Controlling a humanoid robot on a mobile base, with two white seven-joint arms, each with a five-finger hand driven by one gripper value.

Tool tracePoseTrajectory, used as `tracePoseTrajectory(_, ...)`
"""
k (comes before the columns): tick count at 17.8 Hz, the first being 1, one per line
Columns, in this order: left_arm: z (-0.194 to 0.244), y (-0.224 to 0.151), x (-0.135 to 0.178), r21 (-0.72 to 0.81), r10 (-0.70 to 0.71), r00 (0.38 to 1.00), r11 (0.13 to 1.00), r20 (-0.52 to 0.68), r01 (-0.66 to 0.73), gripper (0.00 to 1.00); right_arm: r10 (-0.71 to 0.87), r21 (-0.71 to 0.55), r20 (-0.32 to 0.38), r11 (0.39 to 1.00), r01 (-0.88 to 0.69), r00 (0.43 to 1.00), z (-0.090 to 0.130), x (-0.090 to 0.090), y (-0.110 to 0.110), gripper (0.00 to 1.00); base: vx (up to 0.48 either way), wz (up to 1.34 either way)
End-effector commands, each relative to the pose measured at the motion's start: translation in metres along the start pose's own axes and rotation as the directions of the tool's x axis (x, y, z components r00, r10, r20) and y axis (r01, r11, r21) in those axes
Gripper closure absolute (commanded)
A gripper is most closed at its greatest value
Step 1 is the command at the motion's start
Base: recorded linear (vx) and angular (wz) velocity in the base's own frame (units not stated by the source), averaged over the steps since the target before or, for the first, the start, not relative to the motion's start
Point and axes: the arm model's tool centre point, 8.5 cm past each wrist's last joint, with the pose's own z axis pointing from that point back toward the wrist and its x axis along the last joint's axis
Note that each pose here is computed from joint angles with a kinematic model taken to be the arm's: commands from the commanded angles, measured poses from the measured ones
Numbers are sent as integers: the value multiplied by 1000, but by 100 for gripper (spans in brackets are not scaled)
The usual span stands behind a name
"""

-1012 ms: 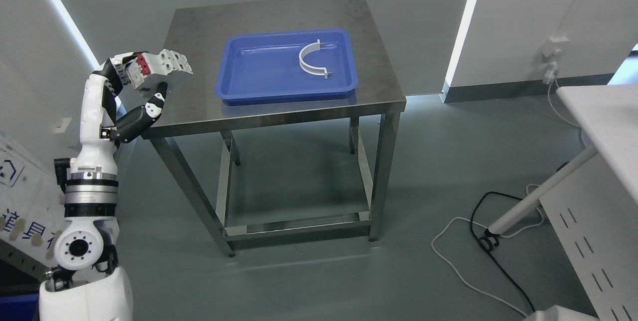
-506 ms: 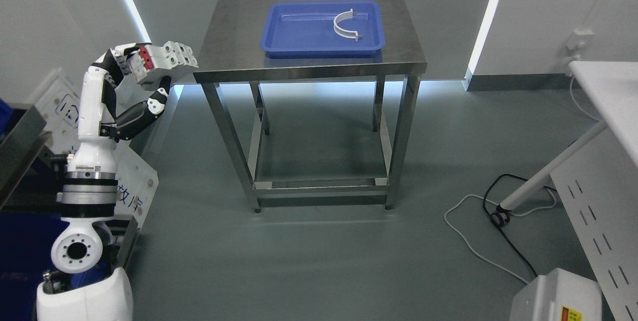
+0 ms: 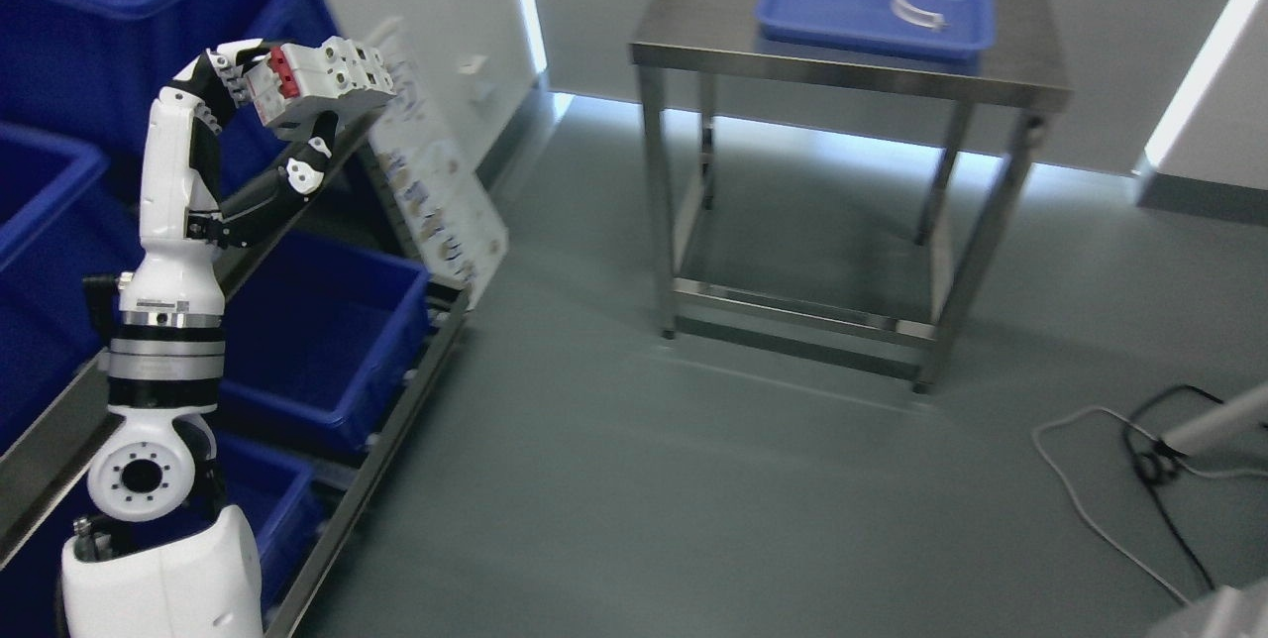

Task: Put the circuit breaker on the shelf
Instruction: 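Hold the breaker raised in the left hand while turning toward the bin shelf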

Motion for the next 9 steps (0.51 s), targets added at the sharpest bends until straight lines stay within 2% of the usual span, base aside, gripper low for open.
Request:
tracePoseTrajectory(1,-23,6,21,-57,-26,997,998,69,30,84,31,-12,-62,999,-32,998,-1,-7,-10,0,-215,1269)
tracePoseTrajectory(7,-59,21,42,-43,-16,996,999,87,20,84,31,-12,-62,999,-32,998,-1,-7,-10,0,-157,1420)
tracePoseTrajectory(9,-82,29,55,-113,-32,995,993,93,43,84,31,-12,-62,999,-32,998,-1,-7,-10,0,-44,1426)
